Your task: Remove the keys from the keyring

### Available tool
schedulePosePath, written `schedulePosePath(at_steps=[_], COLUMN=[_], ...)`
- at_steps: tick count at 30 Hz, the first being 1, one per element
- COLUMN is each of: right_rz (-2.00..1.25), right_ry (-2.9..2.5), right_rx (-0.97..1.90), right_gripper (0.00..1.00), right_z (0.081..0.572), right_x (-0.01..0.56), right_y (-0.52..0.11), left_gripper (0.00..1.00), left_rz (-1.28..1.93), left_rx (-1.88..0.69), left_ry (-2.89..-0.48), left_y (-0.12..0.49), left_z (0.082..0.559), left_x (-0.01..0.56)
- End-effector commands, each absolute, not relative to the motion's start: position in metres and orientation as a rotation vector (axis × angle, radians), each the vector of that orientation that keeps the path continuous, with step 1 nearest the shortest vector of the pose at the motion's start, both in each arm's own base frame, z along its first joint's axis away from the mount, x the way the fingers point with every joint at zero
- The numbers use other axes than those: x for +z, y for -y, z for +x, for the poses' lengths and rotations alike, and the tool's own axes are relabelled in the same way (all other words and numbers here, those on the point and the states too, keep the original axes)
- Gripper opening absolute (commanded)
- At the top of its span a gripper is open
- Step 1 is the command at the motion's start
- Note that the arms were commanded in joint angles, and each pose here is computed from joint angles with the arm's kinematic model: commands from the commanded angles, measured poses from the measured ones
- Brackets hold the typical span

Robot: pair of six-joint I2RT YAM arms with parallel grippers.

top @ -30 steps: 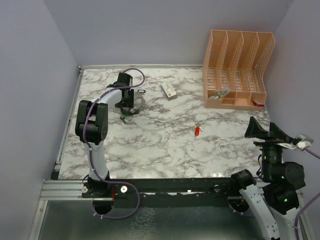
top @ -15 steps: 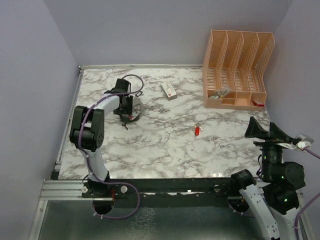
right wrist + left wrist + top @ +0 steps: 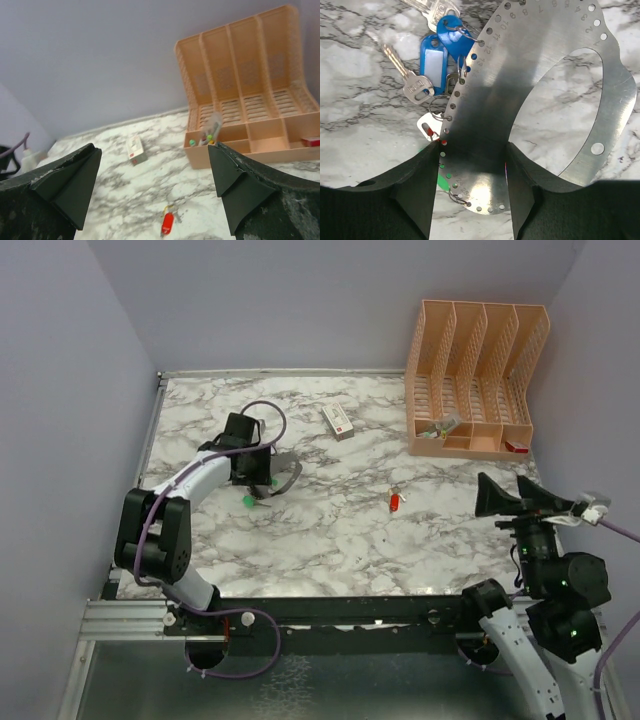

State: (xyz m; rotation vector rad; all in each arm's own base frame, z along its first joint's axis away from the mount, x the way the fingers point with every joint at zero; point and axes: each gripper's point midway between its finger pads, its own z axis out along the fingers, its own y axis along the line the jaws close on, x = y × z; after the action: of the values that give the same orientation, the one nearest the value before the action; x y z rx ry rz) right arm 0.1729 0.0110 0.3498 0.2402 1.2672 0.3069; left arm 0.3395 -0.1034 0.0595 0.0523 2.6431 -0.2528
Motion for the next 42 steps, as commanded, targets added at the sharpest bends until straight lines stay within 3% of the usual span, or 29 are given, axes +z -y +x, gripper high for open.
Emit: schedulePosePath(at_steps=[1,10,19,22,31,37,42], right_rz=[0.061,-0.028,0.041,0.059,0.058,0.032,0.003], right_ry=[-1.472,-1.815,-1.945,-1.975,-2.020,-2.037,-2.041], right_rx=[0.503,0.832,1.027,1.062,0.982,0.927,0.894], right_gripper=[1.00,1.00,1.00,0.99,0.99,1.00,1.00], right_z=[0.187,0.220,0.245,0.250,0.257,0.255,0.255], right_x=[0.332,0.261,0.216,0.205,0.186,0.177,0.175], right_y=[-0.068,-0.147,-0.182,-0.189,-0.183,-0.177,-0.175], left_gripper=[0.25,0.22,0.22,0.36,0.63,0.70,0.72], left_rz=[0.062,0.026,0.012,0.010,0.198,0.143,0.163], left_rx=[-0.394,-0.551,-0.637,-0.571,-0.328,0.020,0.106], left_ry=[-2.576,-2.500,-2.396,-2.394,-2.532,-2.565,-2.621], left_y=[0.130,0.168,0.189,0.183,0.189,0.147,0.141], left_z=[0.334,0.323,0.317,0.317,0.299,0.307,0.307], left_x=[0.078,0.087,0.105,0.104,0.080,0.066,0.049])
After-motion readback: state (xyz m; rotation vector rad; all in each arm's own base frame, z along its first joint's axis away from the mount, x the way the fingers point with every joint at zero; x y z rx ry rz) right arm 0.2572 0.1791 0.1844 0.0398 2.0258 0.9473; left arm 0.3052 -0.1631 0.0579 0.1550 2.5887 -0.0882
